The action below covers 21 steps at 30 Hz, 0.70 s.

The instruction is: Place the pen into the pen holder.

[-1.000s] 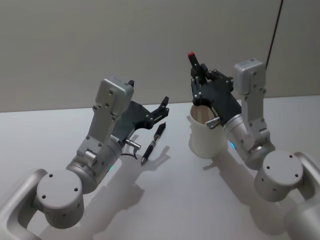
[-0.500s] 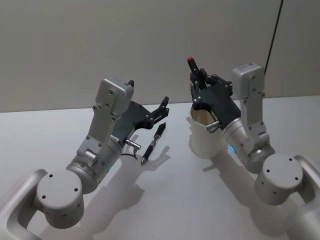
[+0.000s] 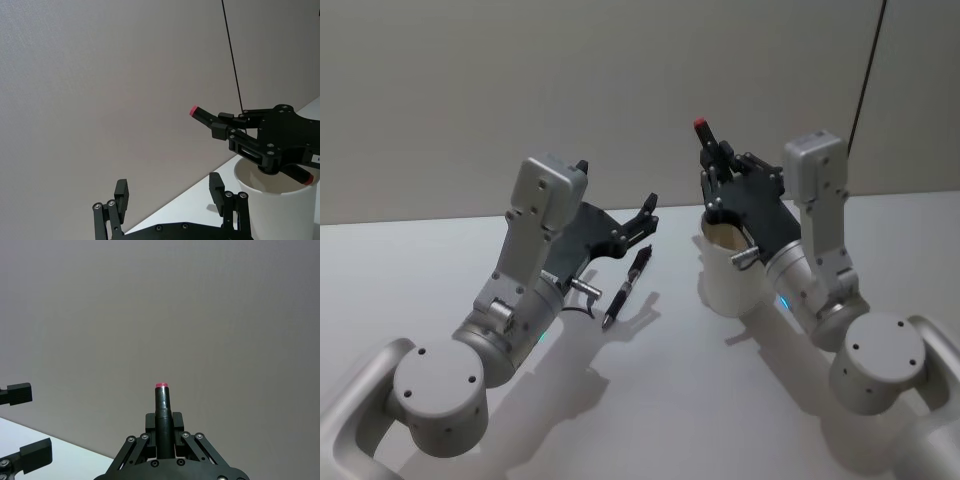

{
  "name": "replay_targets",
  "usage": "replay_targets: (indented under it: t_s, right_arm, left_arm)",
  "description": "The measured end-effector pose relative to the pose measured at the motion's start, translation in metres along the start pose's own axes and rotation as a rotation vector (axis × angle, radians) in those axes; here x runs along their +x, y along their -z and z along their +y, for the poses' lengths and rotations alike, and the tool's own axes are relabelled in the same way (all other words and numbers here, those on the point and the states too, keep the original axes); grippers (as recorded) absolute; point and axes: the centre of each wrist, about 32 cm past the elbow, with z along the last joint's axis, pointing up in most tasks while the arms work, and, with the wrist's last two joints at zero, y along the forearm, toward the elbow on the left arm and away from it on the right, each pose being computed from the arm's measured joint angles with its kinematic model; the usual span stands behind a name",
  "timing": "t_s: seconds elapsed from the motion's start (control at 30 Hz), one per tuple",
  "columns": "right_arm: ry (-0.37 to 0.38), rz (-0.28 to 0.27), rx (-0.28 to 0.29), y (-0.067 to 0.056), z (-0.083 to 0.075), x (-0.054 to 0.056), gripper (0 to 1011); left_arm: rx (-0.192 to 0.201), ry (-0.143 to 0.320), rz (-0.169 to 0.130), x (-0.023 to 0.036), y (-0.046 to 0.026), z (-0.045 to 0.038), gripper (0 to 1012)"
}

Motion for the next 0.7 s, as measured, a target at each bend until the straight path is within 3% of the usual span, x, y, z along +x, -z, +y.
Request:
replay_targets:
  t_s: [0.7]
  right_arm:
    - [-0.001, -0.007, -0.019, 0.007, -0.0068, 0.0006, 185]
  left_arm:
    - [0.0, 0.0, 0.0, 0.0, 0.0, 0.0, 1001]
